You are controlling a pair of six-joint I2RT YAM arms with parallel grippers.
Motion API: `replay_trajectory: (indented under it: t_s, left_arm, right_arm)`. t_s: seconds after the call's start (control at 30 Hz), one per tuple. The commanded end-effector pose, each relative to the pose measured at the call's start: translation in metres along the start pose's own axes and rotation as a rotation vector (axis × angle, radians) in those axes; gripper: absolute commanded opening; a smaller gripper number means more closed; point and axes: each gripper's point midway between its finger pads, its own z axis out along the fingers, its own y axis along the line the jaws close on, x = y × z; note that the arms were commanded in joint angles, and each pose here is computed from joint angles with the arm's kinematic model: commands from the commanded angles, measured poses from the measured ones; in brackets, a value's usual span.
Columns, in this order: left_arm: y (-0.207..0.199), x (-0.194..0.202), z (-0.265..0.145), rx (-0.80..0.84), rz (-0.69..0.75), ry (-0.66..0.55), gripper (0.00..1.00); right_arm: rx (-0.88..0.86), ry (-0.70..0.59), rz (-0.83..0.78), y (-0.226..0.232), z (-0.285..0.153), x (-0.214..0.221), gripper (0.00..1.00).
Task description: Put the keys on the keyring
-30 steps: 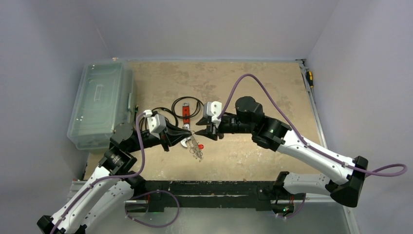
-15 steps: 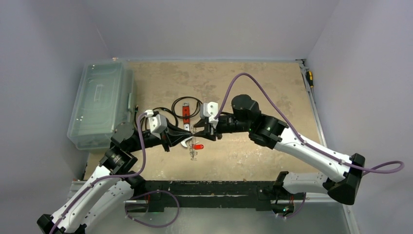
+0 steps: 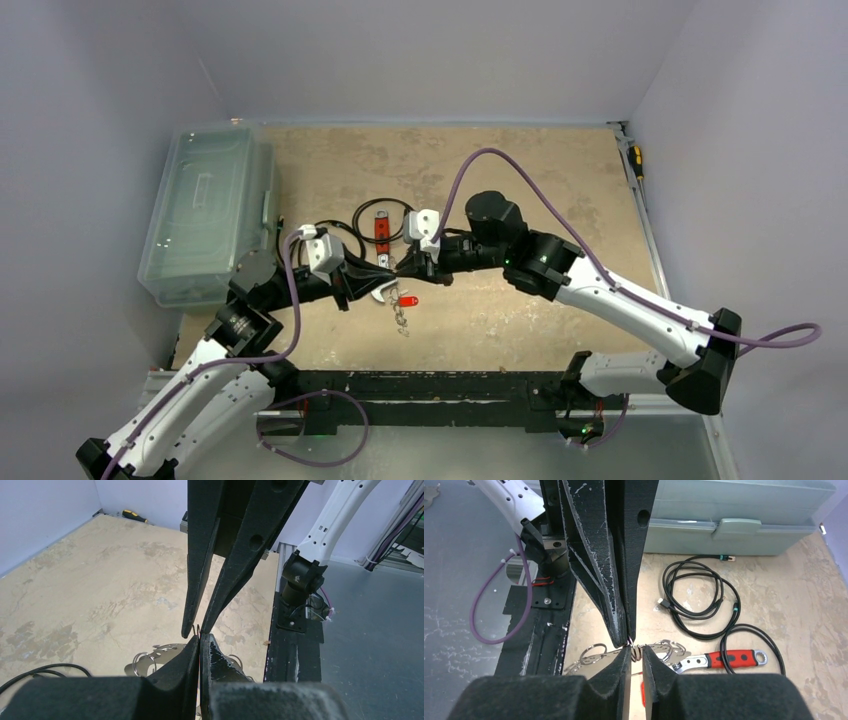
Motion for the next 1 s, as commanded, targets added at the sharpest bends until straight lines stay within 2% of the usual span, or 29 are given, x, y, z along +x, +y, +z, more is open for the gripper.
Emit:
replay_trajectory:
  t_s: [0.0, 0.1, 0.33, 0.43, 0.47, 0.53, 0.7, 0.87, 0.97]
  left_arm:
    - [-0.007, -0.025, 0.001, 0.032, 0.057, -0.058, 0.0]
    - [-0.006, -0.025, 0.001, 0.025, 0.055, -0.059, 0.0]
    - [-0.003, -0.031, -0.001, -0.006, 0.063, -0.077, 0.0]
    - [-0.003, -0.041, -0.006, -0.032, 0.076, -0.122, 0.36]
    - [-0.004, -0.045, -0.009, -0.039, 0.081, -0.141, 0.44]
    - [-0.005, -0.052, -0.014, -0.059, 0.099, -0.176, 0.53]
    - [-0.011, -0.066, -0.025, -0.077, 0.122, -0.245, 0.52]
    - [-0.017, -0.072, -0.029, -0.059, 0.131, -0.281, 0.43]
    - [-0.021, -0.073, -0.028, -0.036, 0.128, -0.285, 0.4]
  right_arm:
    - [-0.018, -0.045, -0.032, -0.003, 0.0, -0.02, 0.1]
    - [-0.029, -0.032, -0.021, -0.002, 0.003, -0.016, 0.0]
    - [-0.04, -0.067, -0.016, 0.002, 0.004, -0.015, 0.0]
    - [-0.024, -0.13, -0.024, 0.002, 0.003, -0.023, 0.0]
    - [-0.018, -0.149, -0.024, 0.002, 0.002, -0.025, 0.0]
    - [-0.003, -0.193, -0.033, 0.002, -0.001, -0.031, 0.0]
    - [0.046, -0.322, -0.042, 0.001, -0.009, -0.046, 0.0]
    - [0.071, -0.418, -0.059, 0.004, -0.02, -0.058, 0.0]
    - [0.077, -0.481, -0.072, 0.007, -0.029, -0.069, 0.0]
